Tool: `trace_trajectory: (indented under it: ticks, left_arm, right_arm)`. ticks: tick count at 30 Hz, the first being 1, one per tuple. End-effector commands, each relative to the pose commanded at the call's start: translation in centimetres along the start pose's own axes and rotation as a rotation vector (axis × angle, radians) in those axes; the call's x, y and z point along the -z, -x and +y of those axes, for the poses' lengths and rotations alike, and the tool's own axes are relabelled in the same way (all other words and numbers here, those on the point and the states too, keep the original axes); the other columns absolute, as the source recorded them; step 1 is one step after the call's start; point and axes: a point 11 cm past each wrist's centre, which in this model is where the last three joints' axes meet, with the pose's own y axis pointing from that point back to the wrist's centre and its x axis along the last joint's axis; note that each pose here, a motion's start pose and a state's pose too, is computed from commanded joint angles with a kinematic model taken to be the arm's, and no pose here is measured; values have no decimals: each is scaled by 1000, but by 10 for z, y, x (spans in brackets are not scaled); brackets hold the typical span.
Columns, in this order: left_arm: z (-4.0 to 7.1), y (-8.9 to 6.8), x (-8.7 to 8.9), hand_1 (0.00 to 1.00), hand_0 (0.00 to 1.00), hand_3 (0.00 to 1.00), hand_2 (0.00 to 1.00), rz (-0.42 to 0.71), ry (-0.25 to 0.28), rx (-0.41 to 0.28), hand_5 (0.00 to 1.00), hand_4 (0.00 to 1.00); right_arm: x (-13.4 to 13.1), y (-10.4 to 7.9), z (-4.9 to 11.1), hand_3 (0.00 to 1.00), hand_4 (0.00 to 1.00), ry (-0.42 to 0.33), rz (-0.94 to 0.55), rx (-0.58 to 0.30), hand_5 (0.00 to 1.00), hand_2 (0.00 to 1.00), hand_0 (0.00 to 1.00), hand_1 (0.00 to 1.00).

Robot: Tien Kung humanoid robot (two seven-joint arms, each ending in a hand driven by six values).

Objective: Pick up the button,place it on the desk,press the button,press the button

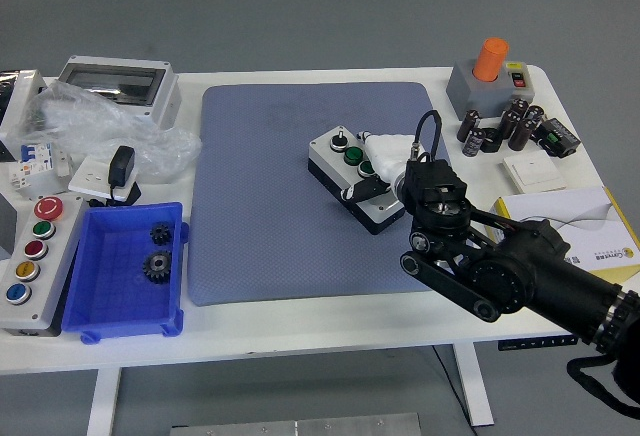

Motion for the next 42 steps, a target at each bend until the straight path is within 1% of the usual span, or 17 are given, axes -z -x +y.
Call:
trace_trajectory:
  ticks: [5,6,11,12,17,18,23,24,29,30,35,36,41,42]
  left_arm:
    - [0,0,0,654,620,674,618,0,0,-1,343,696]
    - [0,0,0,654,620,674,618,0,0,-1,341,696]
    - [0,0,1,654,620,674,618,1,-1,-1,341,696]
    - [0,0,1,654,620,675,618,1,0,-1,341,697]
    - [0,-1,1,654,620,675,618,2,0,-2,341,697]
    - [0,-1,1,654,620,675,619,2,0,-2,342,697]
    - [0,-1,1,654,620,675,619,2,2,-4,342,697]
    - [0,-1,0,655,620,675,619,2,2,-4,342,697]
    - [0,-2,0,655,620,675,619,3,4,-6,342,697]
    - [0,-2,0,655,620,677,620,3,4,-6,345,702]
    - [0,-2,-1,655,620,677,620,4,7,-6,345,702]
    - [0,-2,-2,656,620,678,622,4,8,-7,346,703]
    - [0,-2,-2,656,620,678,622,4,10,-8,346,703]
    - [0,-2,-3,656,620,679,622,4,10,-9,347,704]
  right_arm:
    - [1,3,1,764,814,-4,8,1,357,601,276,613]
    - [2,4,1,557,588,-4,10,2,269,484,232,531]
    - [3,8,1,557,588,-9,18,8,269,484,232,531]
    - [3,8,1,523,651,-10,19,8,134,451,236,510]
    - [3,8,2,523,651,-14,22,-6,134,451,236,510]
    - [3,8,3,480,701,-14,21,-9,88,436,243,507]
    - [3,7,3,480,701,-17,19,-23,88,436,243,507]
    - [3,7,3,427,669,-17,19,-26,81,427,240,505]
    - [0,5,4,427,669,-19,10,-43,81,427,240,505]
    - [-1,5,5,398,637,-19,9,-45,73,419,242,500]
    - [-5,4,6,398,637,-23,7,-56,73,419,242,500]
    - [-6,4,6,376,614,-25,7,-56,58,409,296,498]
    - [-8,8,9,376,614,-38,27,-52,58,409,296,498]
    - [-8,9,10,374,610,-42,30,-52,52,405,388,501]
